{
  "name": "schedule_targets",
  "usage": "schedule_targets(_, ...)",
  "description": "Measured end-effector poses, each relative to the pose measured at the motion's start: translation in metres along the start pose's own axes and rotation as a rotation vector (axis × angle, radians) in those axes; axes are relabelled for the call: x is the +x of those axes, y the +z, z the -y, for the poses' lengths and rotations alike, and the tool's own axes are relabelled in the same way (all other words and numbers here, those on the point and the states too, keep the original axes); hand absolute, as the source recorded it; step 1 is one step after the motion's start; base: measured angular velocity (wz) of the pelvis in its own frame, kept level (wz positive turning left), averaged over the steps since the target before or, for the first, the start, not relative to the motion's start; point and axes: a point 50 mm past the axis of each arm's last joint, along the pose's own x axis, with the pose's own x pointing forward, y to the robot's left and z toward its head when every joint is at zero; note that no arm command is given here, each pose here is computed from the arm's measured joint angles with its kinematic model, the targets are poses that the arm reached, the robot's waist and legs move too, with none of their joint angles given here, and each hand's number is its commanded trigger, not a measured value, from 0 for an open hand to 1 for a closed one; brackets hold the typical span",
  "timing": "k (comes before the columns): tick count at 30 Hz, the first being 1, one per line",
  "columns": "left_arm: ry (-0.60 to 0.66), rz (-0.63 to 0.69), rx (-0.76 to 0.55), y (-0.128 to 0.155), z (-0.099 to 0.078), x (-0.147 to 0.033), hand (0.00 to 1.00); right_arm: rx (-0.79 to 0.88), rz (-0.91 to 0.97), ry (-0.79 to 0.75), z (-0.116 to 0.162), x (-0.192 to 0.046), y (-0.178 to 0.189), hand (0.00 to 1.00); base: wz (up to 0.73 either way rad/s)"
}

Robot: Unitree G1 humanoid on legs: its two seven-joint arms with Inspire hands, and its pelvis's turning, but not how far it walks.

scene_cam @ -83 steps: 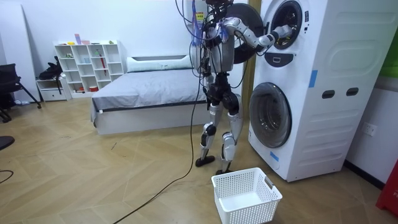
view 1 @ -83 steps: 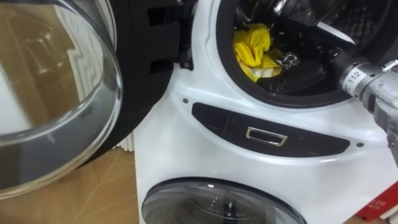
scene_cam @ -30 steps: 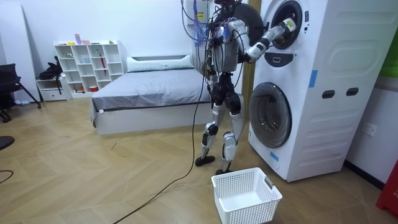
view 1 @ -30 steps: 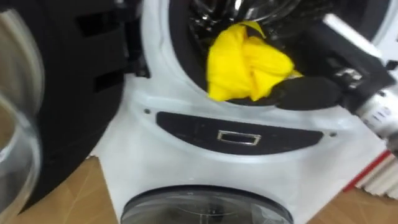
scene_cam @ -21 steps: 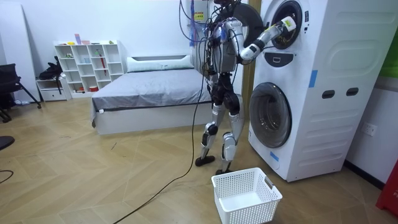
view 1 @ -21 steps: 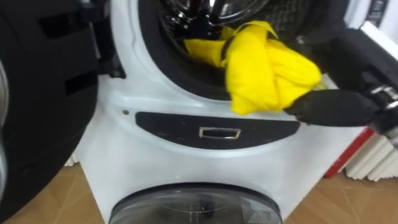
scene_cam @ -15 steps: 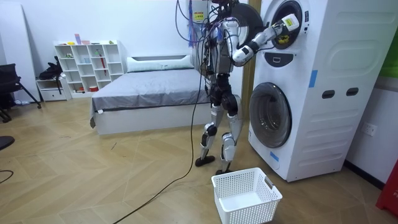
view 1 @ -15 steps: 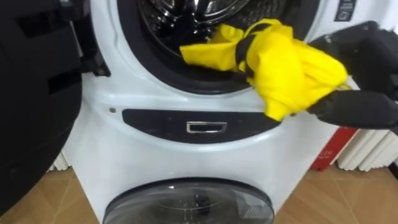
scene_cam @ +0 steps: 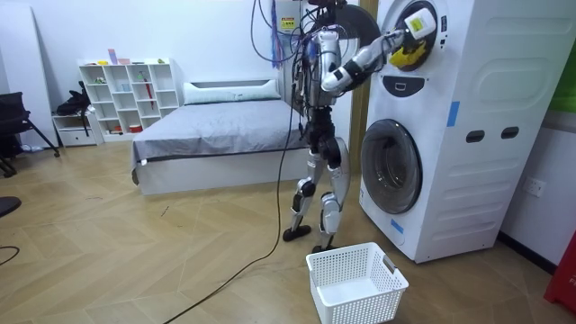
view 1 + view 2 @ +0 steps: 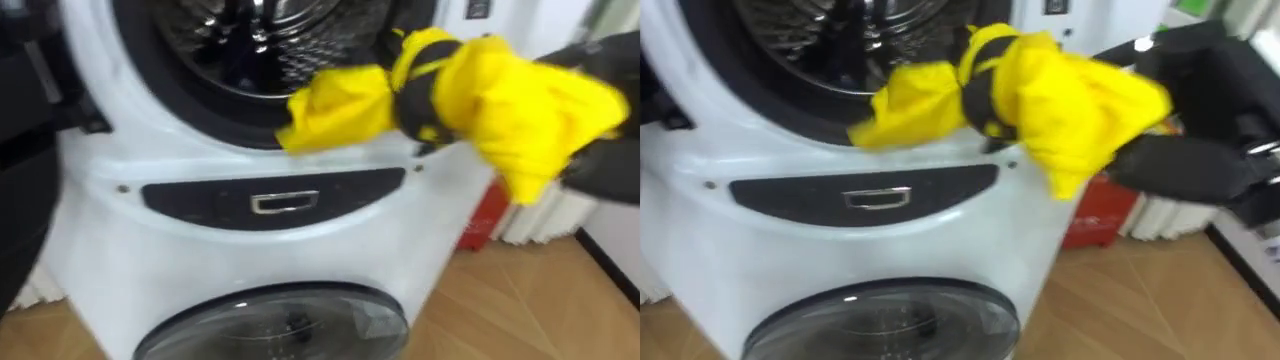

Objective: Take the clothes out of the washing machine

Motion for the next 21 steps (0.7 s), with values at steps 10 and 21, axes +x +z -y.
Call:
schedule_targets(10,-0.017,0.098,0.002,0.043,-0.003,0.005,0.0,0.007,-0.087,-0.036,0.007,-0.013,-0.014,1.0,-0.63)
schedule_targets(21,-0.059,0.053,0.104,0.048,0.032,0.01,0.0,0.303,-0.533,-0.114,-0.033,-0.062,-0.119,1.0,-0.5)
